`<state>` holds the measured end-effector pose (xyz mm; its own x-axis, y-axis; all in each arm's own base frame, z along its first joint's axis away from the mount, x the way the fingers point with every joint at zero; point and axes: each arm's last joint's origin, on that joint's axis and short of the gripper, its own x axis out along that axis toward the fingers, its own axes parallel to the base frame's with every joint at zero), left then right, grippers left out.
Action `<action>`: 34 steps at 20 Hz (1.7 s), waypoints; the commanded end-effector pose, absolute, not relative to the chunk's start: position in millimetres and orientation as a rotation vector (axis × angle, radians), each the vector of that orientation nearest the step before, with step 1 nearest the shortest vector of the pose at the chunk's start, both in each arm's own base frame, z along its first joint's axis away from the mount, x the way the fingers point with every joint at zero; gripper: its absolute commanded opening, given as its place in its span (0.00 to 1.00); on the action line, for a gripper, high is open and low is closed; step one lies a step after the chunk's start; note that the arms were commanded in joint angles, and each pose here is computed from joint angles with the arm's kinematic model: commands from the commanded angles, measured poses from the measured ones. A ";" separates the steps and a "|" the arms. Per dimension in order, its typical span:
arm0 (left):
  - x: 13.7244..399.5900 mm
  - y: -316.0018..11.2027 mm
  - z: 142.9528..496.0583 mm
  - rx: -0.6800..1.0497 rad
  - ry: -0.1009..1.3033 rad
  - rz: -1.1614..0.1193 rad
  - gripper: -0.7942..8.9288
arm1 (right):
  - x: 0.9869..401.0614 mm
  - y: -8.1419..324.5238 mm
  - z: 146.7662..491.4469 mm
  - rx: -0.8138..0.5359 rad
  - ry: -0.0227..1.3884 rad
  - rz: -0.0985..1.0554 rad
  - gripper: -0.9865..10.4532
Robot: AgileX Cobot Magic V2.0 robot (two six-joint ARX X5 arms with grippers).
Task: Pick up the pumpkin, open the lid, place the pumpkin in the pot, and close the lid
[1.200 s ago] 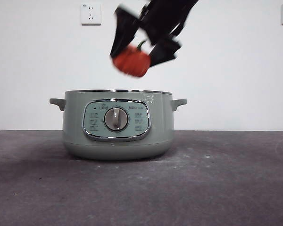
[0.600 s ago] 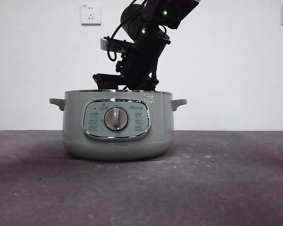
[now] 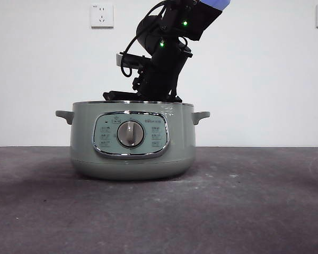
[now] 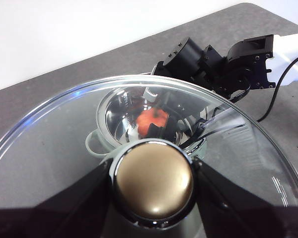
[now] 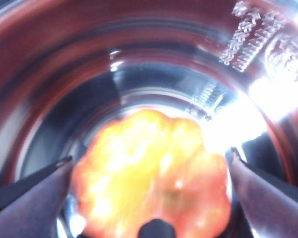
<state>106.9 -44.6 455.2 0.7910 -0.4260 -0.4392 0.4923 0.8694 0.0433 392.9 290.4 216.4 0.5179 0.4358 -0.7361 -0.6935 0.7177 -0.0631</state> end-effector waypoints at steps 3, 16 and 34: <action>104.6 -43.6 462.4 0.152 0.370 -0.496 0.07 | 383.4 283.2 257.7 -0.340 0.679 0.662 0.66; 208.8 -89.2 440.8 0.141 0.404 -0.609 0.07 | 208.2 141.6 487.0 -0.150 0.361 0.502 0.66; 328.0 -150.6 363.8 0.190 0.420 -0.652 0.07 | 130.7 91.6 492.6 -0.155 0.536 0.594 0.66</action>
<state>326.1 -149.0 356.4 0.6922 -0.5319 -0.4878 0.6133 0.7898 0.0090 131.7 91.8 492.3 0.6989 0.4877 -0.5232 -0.5718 0.8204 0.0009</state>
